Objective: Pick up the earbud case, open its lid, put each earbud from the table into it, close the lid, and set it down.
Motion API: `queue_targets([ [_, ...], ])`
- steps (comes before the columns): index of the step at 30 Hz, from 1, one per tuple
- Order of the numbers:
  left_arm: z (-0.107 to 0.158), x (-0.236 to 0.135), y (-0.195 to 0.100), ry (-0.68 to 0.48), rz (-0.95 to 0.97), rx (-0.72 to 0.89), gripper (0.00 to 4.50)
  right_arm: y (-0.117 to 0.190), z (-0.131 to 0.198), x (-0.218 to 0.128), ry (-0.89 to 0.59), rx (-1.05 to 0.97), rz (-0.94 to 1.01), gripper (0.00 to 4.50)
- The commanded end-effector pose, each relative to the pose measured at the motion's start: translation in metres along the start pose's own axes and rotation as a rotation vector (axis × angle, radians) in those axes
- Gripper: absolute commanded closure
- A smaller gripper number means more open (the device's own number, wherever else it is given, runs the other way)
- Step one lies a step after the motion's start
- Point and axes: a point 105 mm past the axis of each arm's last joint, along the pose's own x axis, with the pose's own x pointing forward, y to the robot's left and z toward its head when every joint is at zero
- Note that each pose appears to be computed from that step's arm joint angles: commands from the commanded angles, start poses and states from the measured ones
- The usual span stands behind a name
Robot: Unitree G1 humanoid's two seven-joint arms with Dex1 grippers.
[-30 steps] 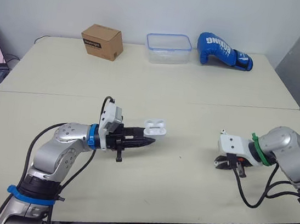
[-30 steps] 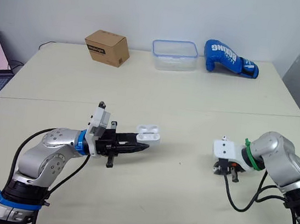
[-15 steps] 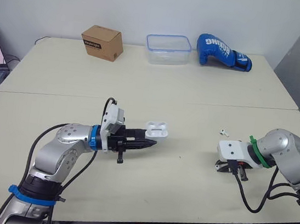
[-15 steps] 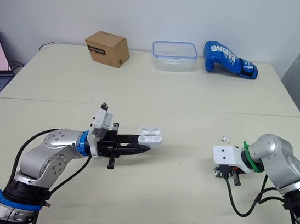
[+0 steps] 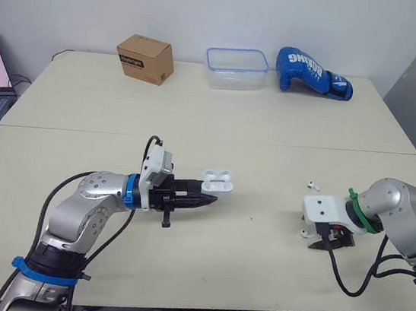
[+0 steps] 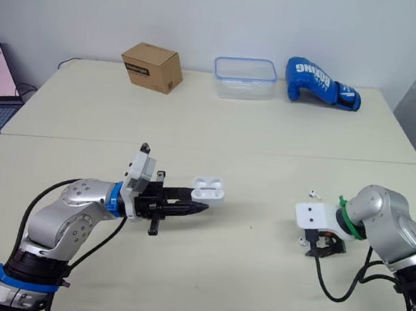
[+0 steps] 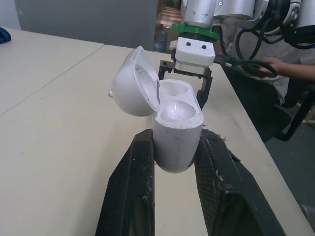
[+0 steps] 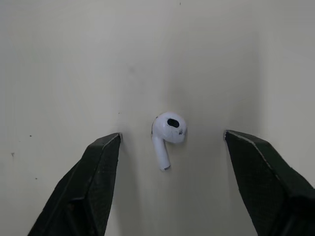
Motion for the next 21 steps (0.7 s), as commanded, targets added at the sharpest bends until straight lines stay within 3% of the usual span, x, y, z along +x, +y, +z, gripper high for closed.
queue_targets([
  [1,0.009,0.002,0.001,-0.027,-0.014,0.041,3.76,0.0,0.005,-0.006,0.061,-0.04,-0.002,0.99],
  [11,0.0,0.002,0.029,-0.015,0.013,0.059,3.76,-0.002,0.013,-0.008,0.12,-0.059,0.001,0.99],
  [21,-0.003,0.011,0.028,-0.019,-0.025,0.067,3.76,-0.002,0.02,-0.007,0.167,-0.074,-0.005,0.99],
])
